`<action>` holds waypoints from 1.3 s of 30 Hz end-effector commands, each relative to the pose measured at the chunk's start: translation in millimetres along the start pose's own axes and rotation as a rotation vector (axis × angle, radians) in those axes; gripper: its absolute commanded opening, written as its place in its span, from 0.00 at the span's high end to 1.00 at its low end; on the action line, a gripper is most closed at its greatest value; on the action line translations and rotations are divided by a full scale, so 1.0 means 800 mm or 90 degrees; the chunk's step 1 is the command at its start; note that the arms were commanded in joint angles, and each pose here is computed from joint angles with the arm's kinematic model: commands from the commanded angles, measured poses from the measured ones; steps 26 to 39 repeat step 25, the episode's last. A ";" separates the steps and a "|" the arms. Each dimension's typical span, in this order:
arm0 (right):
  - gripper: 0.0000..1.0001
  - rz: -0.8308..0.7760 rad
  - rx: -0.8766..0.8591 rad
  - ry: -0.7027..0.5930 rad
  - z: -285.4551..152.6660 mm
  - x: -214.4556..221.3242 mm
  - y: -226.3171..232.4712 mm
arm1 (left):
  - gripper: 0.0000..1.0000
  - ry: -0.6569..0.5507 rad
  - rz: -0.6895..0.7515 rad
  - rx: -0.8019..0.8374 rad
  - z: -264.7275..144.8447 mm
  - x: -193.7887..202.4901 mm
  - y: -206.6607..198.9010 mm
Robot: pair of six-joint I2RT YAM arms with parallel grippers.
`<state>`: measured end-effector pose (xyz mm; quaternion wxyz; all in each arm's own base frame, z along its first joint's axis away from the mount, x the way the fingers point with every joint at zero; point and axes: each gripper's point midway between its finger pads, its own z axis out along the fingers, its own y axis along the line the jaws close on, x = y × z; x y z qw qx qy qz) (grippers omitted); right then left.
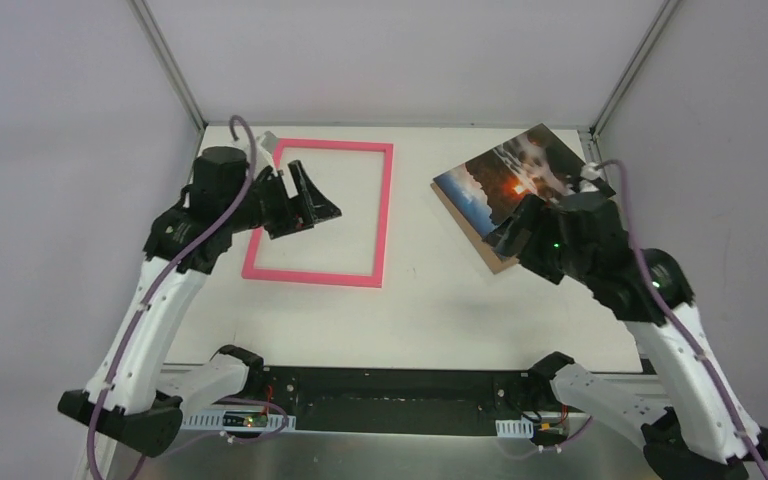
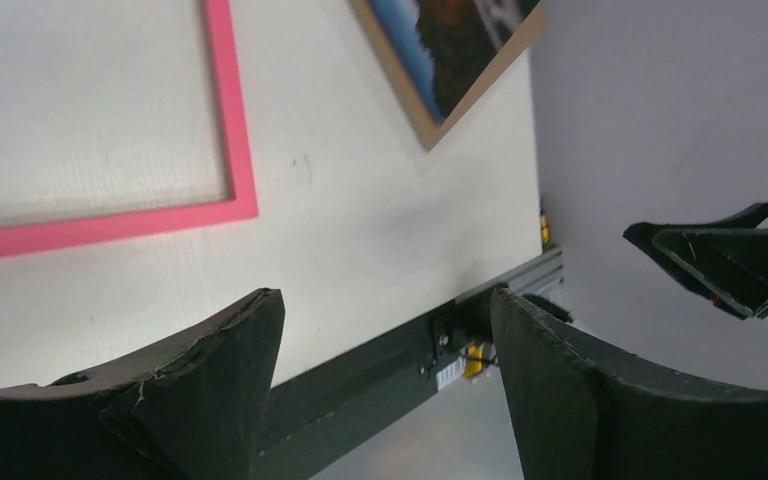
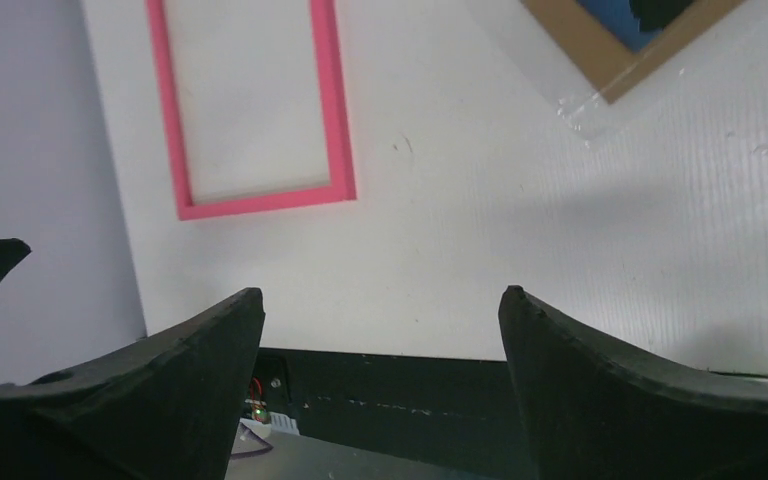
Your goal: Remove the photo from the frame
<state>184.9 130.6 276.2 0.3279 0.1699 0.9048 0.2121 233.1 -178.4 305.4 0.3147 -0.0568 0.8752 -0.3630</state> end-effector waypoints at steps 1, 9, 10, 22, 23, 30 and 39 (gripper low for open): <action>0.08 -0.038 0.014 -0.091 -0.080 -0.029 -0.029 | 0.21 -0.177 0.014 0.019 -0.079 -0.059 -0.042; 0.01 0.008 0.031 -0.266 -0.180 -0.083 -0.064 | 0.01 -0.388 0.145 0.017 -0.212 -0.092 -0.075; 0.01 0.010 0.034 -0.279 -0.187 -0.085 -0.068 | 0.01 -0.412 0.151 0.012 -0.225 -0.093 -0.073; 0.01 0.001 0.025 -0.354 -0.237 -0.104 -0.084 | 0.01 -0.558 0.167 -0.027 -0.319 -0.080 -0.055; 0.01 0.013 0.050 -0.346 -0.238 -0.103 -0.090 | 0.01 -0.558 0.163 -0.025 -0.318 -0.081 -0.056; 0.01 0.021 0.094 -0.327 -0.235 -0.103 -0.096 | 0.01 -0.553 0.157 -0.017 -0.317 -0.082 -0.061; 0.01 0.021 0.094 -0.327 -0.235 -0.103 -0.096 | 0.01 -0.553 0.157 -0.017 -0.317 -0.082 -0.061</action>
